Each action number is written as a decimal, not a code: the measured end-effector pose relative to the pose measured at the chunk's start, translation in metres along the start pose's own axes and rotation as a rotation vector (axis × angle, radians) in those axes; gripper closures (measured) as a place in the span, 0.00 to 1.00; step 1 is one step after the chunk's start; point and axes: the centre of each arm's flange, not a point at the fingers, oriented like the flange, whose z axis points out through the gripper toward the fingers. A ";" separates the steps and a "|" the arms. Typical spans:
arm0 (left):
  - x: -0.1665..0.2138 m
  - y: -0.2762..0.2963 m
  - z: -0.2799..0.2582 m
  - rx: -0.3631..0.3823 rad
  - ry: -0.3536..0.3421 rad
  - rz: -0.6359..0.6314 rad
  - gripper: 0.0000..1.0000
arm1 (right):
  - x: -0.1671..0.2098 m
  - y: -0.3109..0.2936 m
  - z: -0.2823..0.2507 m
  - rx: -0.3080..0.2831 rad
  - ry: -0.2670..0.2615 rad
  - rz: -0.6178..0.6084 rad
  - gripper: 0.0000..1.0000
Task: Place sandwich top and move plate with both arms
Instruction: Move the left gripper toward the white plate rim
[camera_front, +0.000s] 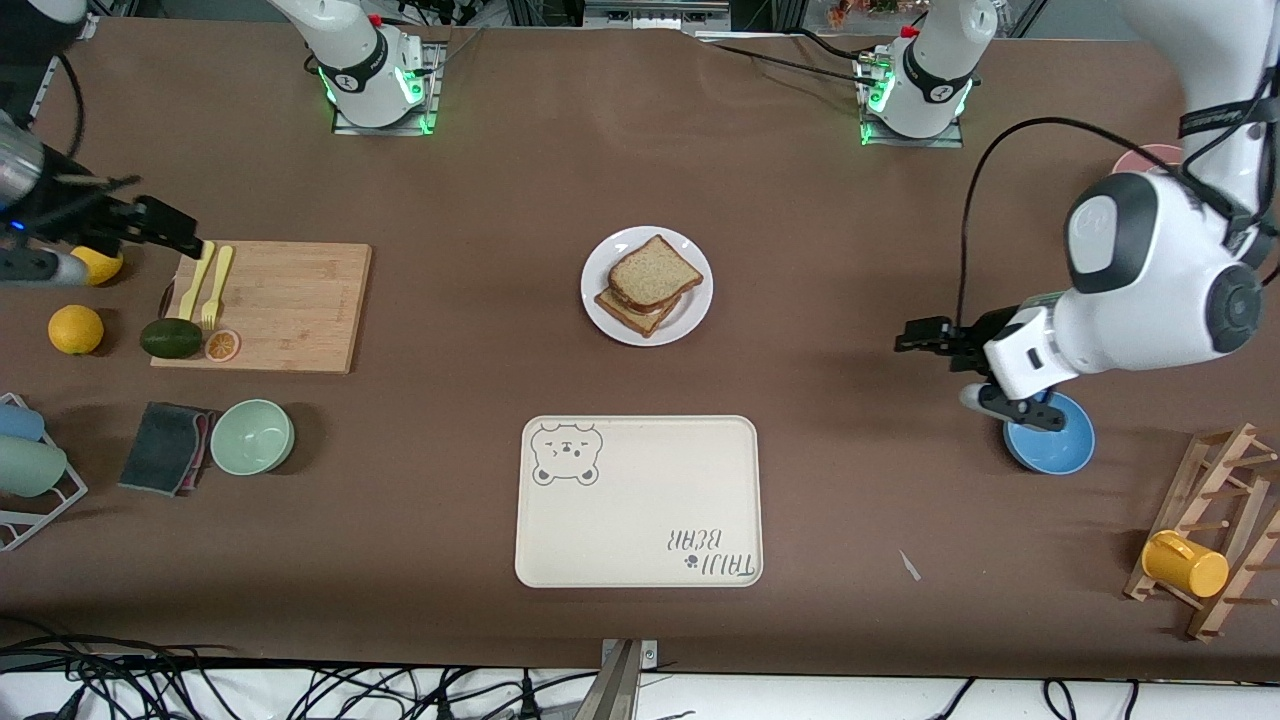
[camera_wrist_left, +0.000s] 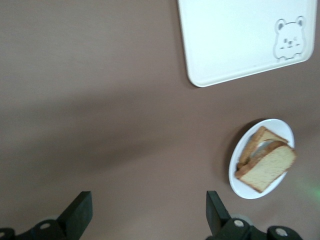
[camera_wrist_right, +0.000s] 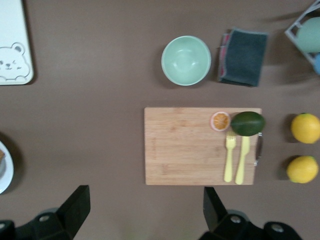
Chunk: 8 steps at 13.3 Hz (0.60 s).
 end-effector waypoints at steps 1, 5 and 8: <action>0.003 -0.001 0.012 -0.031 -0.012 -0.013 0.00 | -0.004 0.007 -0.007 -0.004 0.013 0.008 0.00; 0.018 -0.004 0.065 -0.080 -0.044 -0.042 0.00 | -0.005 0.024 -0.006 0.019 0.008 0.043 0.00; 0.027 0.014 0.115 -0.098 -0.080 -0.032 0.00 | -0.003 0.023 -0.003 0.024 0.000 0.043 0.00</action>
